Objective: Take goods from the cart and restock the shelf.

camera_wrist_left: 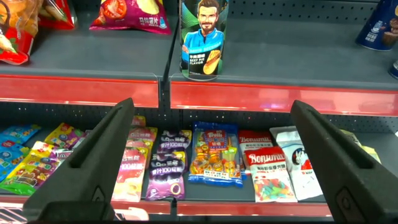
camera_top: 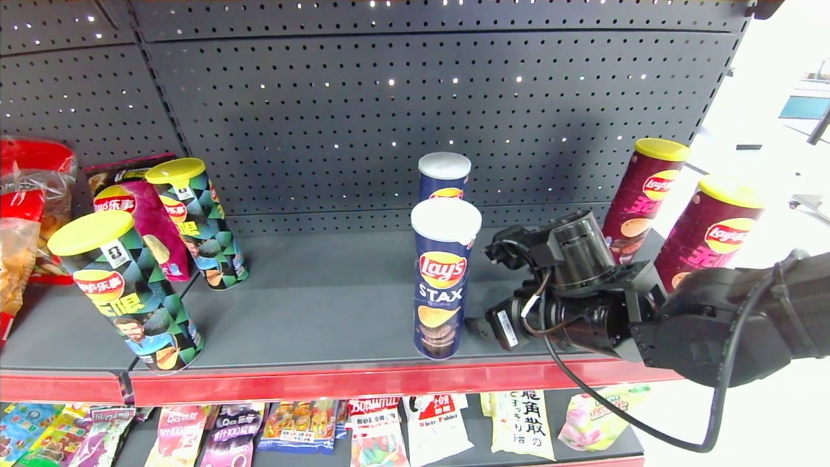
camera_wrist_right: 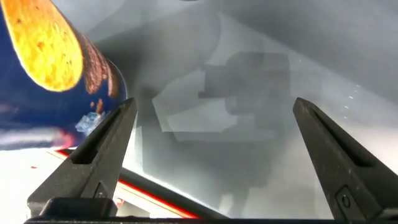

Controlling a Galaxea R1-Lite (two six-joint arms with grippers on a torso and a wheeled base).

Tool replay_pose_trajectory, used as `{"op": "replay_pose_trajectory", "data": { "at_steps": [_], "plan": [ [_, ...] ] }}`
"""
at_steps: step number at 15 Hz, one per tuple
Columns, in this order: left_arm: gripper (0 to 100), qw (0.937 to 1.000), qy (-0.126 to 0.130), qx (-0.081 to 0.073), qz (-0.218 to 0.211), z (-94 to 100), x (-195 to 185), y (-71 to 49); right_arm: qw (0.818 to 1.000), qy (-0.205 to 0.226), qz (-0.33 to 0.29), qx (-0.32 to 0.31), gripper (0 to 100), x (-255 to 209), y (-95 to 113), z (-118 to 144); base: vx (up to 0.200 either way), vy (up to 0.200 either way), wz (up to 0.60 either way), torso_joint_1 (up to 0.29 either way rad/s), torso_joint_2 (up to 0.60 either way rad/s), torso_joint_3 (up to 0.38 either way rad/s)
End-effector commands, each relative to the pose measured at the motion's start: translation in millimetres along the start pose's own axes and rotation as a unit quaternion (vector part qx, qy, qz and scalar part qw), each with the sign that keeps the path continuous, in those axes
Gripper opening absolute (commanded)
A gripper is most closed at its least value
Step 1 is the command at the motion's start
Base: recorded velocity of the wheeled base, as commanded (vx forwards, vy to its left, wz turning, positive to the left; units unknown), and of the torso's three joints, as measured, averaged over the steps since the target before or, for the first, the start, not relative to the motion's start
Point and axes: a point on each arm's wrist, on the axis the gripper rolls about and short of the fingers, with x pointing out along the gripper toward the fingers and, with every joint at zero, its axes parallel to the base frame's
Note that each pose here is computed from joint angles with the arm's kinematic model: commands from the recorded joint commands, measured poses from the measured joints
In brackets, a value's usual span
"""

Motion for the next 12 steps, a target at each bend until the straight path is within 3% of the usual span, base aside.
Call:
{"op": "replay_pose_trajectory", "data": {
  "at_steps": [1,6,9,12],
  "plan": [
    [100,1.0,0.0,0.0,0.0,0.0,0,0.0,1.0,-0.018,-0.012,0.008,100,-23,-7,0,0.0,0.0,0.0,0.0,0.0,0.0],
    [100,1.0,0.0,0.0,0.0,0.0,0,0.0,0.996,-0.054,-0.017,0.067,100,-77,-15,-22,0.0,0.0,0.0,0.0,0.0,0.0],
    [100,1.0,0.0,0.0,0.0,0.0,0,0.0,0.995,-0.07,0.0,0.071,100,-107,-23,-40,0.0,0.0,0.0,0.0,0.0,0.0],
    [100,1.0,0.0,0.0,0.0,0.0,0,0.0,0.992,-0.092,0.037,0.071,100,-148,-38,-81,0.0,0.0,0.0,0.0,0.0,0.0]
  ]
}}
